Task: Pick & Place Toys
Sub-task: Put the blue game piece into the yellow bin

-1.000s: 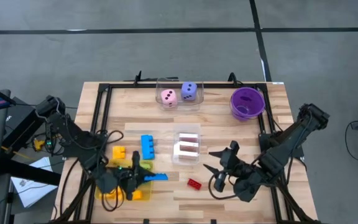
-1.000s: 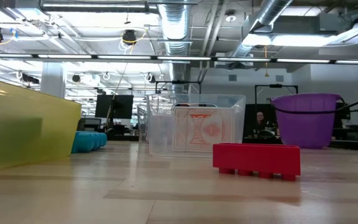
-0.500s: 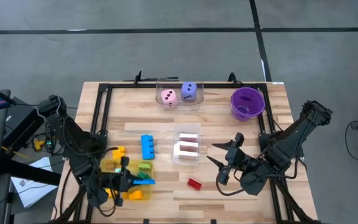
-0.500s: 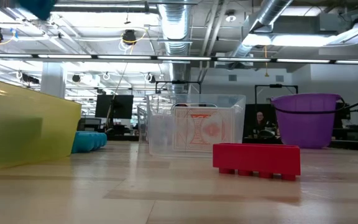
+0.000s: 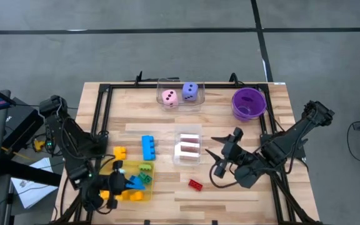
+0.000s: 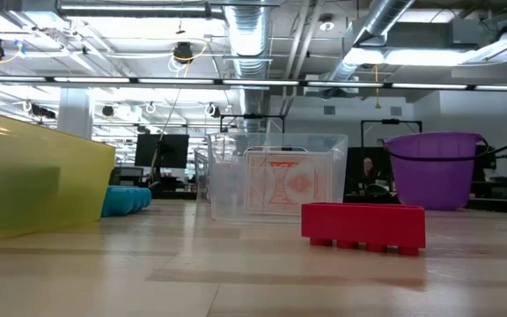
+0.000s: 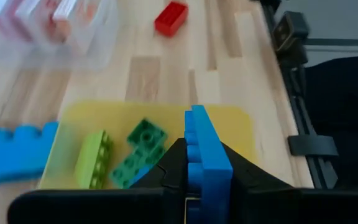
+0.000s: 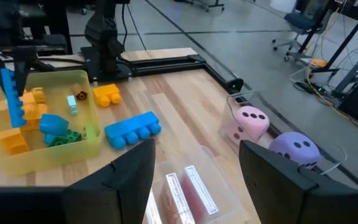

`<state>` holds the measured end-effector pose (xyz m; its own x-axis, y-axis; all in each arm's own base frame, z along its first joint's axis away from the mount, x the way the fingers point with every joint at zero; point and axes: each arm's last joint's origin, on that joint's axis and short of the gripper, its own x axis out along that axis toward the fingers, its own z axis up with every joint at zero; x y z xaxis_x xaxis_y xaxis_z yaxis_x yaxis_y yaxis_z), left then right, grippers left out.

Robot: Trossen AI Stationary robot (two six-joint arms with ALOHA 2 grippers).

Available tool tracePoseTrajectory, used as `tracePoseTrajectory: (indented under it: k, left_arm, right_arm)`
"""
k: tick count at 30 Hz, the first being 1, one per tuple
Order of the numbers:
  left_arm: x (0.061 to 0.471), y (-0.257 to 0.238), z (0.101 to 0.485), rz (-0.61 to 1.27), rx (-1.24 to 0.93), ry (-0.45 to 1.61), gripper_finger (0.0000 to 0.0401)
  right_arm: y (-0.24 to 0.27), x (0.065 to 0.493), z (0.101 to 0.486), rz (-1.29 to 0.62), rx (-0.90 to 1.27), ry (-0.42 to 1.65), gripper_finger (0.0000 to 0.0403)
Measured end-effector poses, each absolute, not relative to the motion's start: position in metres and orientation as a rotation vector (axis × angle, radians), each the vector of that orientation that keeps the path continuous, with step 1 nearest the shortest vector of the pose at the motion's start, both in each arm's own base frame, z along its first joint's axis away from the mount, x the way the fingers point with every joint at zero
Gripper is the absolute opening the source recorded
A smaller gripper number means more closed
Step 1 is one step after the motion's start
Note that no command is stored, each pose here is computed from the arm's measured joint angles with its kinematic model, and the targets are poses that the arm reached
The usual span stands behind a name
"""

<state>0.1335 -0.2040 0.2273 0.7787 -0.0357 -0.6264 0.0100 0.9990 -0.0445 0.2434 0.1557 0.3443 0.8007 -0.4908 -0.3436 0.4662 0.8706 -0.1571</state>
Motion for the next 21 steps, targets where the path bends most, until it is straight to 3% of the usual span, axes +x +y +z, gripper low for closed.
tracePoseTrajectory:
  k: [6,21]
  left_arm:
    - [0.127,-0.202,0.224,0.028,-0.121,0.709,0.0039]
    - [0.129,-0.209,0.209,0.053,-0.077,0.741,0.0044]
  right_arm:
    - [0.152,0.246,0.344,-0.522,-0.077,0.395,0.0225]
    - [0.150,0.247,0.344,-0.512,-0.071,0.407,0.0225]
